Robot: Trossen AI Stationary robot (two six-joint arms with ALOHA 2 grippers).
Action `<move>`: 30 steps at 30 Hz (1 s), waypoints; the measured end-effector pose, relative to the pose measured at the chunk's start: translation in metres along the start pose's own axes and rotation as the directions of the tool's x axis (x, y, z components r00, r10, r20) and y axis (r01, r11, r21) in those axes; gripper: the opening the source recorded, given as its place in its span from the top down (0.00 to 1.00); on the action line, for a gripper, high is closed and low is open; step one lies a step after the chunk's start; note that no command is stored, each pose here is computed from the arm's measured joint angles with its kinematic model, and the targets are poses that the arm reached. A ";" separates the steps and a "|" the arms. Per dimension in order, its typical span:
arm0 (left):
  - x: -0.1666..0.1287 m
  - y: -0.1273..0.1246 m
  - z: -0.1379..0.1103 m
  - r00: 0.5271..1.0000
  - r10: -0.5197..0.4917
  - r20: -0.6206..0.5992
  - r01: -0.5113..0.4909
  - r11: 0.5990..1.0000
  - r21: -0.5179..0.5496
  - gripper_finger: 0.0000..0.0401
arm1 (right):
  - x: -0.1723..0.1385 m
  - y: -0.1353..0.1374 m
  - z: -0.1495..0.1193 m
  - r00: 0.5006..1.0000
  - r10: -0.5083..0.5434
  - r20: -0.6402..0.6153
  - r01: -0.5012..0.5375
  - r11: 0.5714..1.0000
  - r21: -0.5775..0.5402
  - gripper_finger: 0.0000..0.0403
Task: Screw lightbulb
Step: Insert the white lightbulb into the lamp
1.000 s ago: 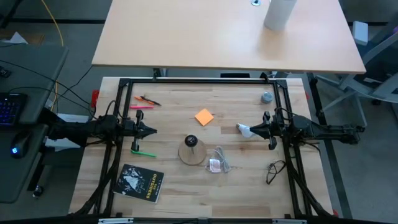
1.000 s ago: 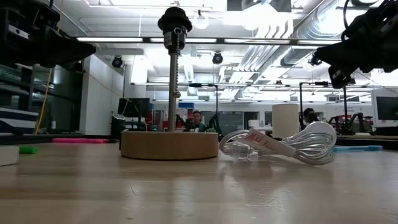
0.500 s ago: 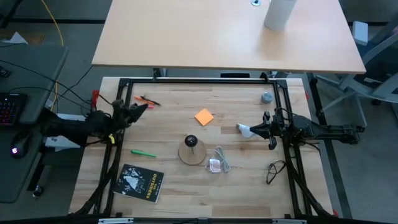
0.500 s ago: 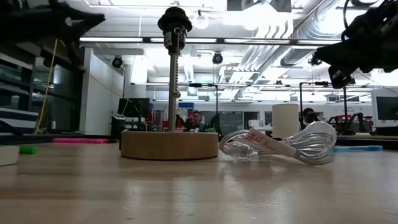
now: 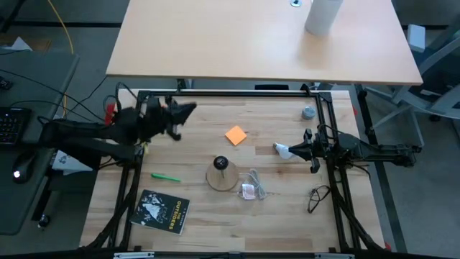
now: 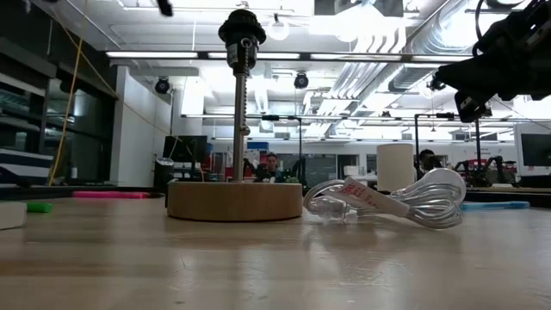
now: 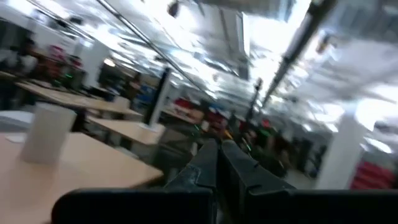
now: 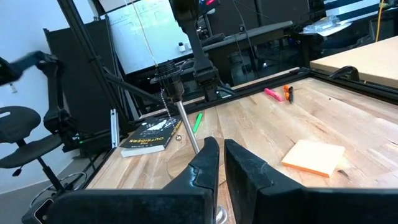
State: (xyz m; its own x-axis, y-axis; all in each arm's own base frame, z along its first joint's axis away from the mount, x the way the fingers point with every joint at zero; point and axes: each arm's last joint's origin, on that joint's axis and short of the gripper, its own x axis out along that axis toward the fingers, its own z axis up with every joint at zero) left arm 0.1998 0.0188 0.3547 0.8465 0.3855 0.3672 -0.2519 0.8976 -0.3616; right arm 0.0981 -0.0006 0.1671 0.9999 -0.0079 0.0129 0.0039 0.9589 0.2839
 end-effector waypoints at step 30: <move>0.027 -0.016 0.092 0.930 0.216 -0.297 -0.139 0.956 0.257 0.43 | 0.070 0.044 0.192 0.869 -0.017 0.494 0.034 0.999 -0.024 0.95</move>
State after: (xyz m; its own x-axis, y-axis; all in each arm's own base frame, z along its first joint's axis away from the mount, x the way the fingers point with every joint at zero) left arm 0.1834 0.0345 0.4491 0.8725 0.4885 0.0087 -0.4795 0.8596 -0.1767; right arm 0.1657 -0.0134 0.3644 0.8619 -0.1637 0.4800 0.0381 0.9647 0.2607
